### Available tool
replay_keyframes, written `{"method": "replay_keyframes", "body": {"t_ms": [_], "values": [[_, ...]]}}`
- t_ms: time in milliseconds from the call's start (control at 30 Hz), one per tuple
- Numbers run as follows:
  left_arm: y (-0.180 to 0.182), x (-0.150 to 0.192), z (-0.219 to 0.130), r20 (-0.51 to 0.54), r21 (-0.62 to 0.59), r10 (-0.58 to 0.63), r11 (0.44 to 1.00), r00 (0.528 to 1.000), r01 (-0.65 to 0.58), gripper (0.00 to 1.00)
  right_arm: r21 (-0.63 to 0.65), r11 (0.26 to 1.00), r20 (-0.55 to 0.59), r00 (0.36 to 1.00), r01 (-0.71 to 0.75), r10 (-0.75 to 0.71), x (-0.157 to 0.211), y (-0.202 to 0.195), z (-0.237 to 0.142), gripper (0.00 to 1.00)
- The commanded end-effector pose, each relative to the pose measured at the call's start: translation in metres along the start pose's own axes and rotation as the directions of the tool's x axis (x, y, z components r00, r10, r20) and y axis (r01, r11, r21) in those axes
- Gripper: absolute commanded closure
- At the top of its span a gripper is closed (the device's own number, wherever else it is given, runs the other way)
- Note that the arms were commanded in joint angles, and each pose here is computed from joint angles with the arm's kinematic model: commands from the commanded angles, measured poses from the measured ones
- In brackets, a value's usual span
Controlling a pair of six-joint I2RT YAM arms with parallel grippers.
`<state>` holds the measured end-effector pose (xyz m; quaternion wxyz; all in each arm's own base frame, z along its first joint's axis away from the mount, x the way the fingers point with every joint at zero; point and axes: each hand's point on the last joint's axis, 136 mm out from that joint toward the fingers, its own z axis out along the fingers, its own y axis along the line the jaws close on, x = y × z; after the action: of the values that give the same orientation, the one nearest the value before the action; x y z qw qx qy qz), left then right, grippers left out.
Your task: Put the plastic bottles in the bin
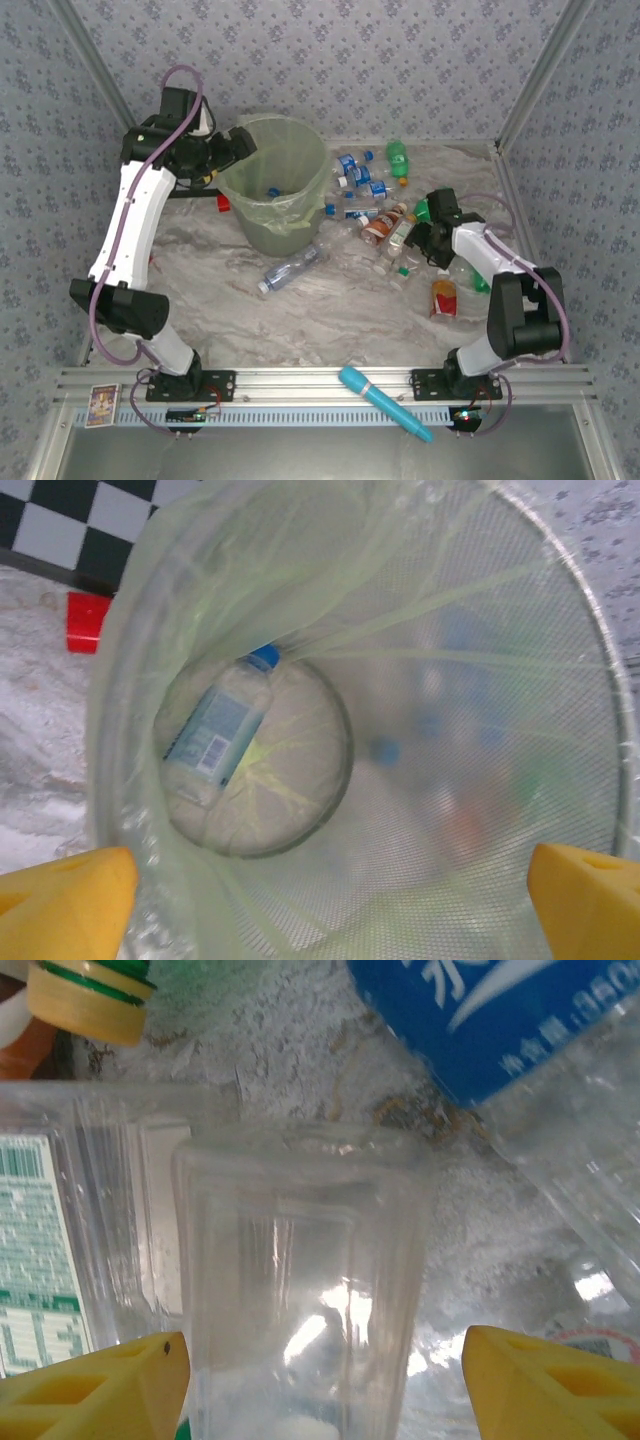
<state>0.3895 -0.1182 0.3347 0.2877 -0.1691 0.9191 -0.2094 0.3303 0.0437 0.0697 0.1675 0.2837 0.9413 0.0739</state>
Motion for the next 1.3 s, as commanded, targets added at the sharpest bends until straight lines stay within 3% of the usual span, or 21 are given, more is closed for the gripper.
{"method": "replay_keyframes", "body": {"t_ms": [0,433,567,733,1167,1267], "values": [[0.012,-0.001,-0.025,0.07,-0.042,0.012,0.999,0.997,-0.009,0.0,0.014,1.0,0.008,1.0,-0.006,0.006,-0.008,0.008,0.004,0.26],[0.013,0.006,-0.048,0.169,0.015,0.09,0.995,0.982,-0.094,0.0,0.056,0.998,-0.074,0.997,0.016,-0.012,0.002,0.012,0.044,0.28],[0.016,0.004,-0.05,0.178,0.004,0.098,0.995,0.979,-0.1,0.0,0.06,0.998,-0.076,0.997,0.019,-0.015,0.001,0.014,0.043,0.37],[0.015,0.003,-0.051,0.19,0.006,0.099,0.995,0.977,-0.102,0.0,0.043,0.999,-0.02,1.0,0.02,-0.019,-0.007,0.017,0.025,0.48],[0.009,0.0,-0.053,0.216,0.038,0.095,0.994,0.972,-0.106,0.0,-0.009,1.0,0.113,0.994,0.004,-0.003,-0.021,0.017,-0.04,0.48],[0.009,0.0,-0.054,0.217,0.04,0.109,0.992,0.97,-0.12,0.0,-0.073,0.997,0.168,0.985,0.04,-0.028,-0.026,0.026,-0.06,0.48]]}}
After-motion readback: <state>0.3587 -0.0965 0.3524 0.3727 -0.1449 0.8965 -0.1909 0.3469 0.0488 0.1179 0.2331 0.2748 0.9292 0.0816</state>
